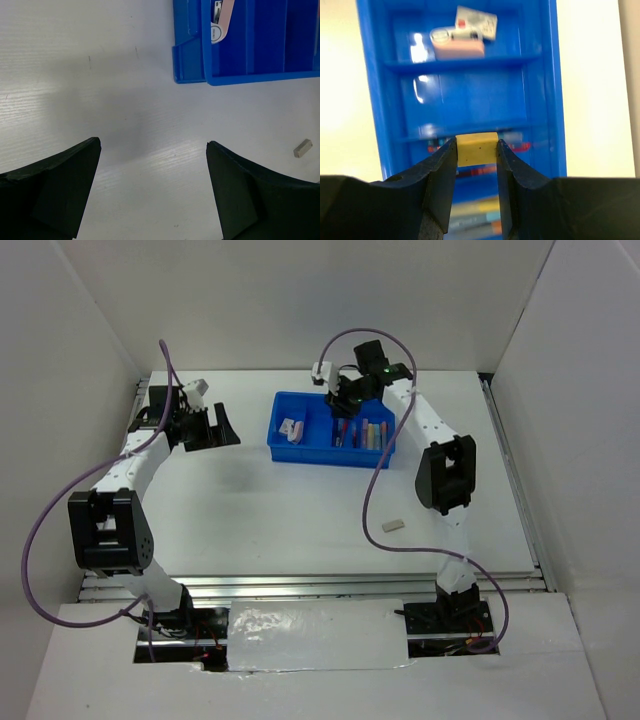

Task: Sort the stationery into containers
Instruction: Place the stationery at the center of the board.

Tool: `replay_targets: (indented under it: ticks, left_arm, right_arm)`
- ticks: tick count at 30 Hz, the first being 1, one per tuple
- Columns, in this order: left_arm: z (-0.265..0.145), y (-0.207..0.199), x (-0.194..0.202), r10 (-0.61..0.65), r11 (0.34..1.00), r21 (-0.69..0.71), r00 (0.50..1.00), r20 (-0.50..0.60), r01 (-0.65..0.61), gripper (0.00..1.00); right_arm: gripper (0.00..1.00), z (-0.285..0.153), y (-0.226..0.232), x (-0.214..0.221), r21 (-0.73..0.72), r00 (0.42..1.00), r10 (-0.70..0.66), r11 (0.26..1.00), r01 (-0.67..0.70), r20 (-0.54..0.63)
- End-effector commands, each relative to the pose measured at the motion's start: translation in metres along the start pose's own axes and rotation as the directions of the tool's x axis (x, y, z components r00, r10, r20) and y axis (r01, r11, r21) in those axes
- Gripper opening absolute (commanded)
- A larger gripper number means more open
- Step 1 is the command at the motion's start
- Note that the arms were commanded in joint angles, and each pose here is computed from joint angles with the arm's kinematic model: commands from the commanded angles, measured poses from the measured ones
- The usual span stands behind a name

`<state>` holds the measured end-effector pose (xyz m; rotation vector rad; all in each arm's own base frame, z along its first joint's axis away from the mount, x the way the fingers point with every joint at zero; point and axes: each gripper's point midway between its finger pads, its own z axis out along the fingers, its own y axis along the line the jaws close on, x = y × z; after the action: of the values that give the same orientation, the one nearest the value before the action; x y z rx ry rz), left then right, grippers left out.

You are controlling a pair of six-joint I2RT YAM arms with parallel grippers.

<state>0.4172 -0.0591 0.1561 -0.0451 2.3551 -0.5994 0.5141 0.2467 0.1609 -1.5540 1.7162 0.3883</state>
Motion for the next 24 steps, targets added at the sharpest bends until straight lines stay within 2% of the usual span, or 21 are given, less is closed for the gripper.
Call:
replay_targets:
  ticks: [1,3,6,9,10,12,13,14,21,23,24]
  left_arm:
    - [-0.012,-0.010,-0.006,0.019,0.999,0.026,0.999,0.039,-0.020,0.99]
    - [-0.014,-0.012,-0.006,0.023,0.999,0.027,0.999,0.045,-0.025,0.99]
    - [-0.016,-0.012,-0.005,0.030,0.999,0.022,0.998,0.048,-0.031,0.99]
    - [-0.017,-0.012,-0.004,0.028,0.999,0.024,0.999,0.045,-0.029,0.99]
    - [-0.017,-0.012,-0.002,0.027,0.999,0.023,0.999,0.043,-0.028,0.99]
    - [-0.019,-0.013,-0.003,0.029,0.999,0.027,0.998,0.048,-0.031,0.99]
    - [-0.018,-0.013,-0.002,0.028,0.999,0.024,0.999,0.043,-0.029,0.99]
    - [-0.019,-0.012,-0.001,0.030,0.999,0.025,0.999,0.043,-0.031,0.99]
    - [-0.018,-0.020,0.003,0.058,0.997,0.047,0.998,0.039,-0.059,0.99]
    - [-0.020,-0.026,0.003,0.086,0.994,0.070,0.995,0.045,-0.089,0.99]
    - [-0.020,-0.034,0.000,0.115,0.989,0.089,0.992,0.059,-0.120,0.99]
  right_arm:
    - [0.01,0.012,-0.003,-0.047,0.029,0.993,-0.063,0.998,0.060,0.104]
    - [0.02,0.022,0.001,-0.049,0.024,0.993,-0.058,0.998,0.056,0.105]
    - [0.11,0.033,0.002,-0.045,0.019,0.994,-0.053,0.998,0.051,0.098]
    - [0.24,0.047,0.008,-0.038,0.011,0.996,-0.060,0.998,0.059,0.069]
    - [0.36,0.051,0.008,-0.035,0.010,0.996,-0.059,0.998,0.059,0.061]
    - [0.46,0.054,0.007,-0.032,0.011,0.997,-0.051,0.999,0.051,0.055]
    - [0.56,0.055,0.007,-0.033,0.014,0.997,-0.048,0.999,0.047,0.055]
    - [0.59,0.053,0.007,-0.035,0.017,0.998,-0.035,0.999,0.034,0.054]
    - [0.65,0.018,0.009,-0.067,0.046,0.991,-0.009,0.999,0.003,0.132]
    - [0.64,0.009,0.008,-0.080,0.051,0.987,0.019,0.998,-0.027,0.160]
    - [0.64,-0.003,0.004,-0.093,0.064,0.977,0.073,0.994,-0.087,0.200]
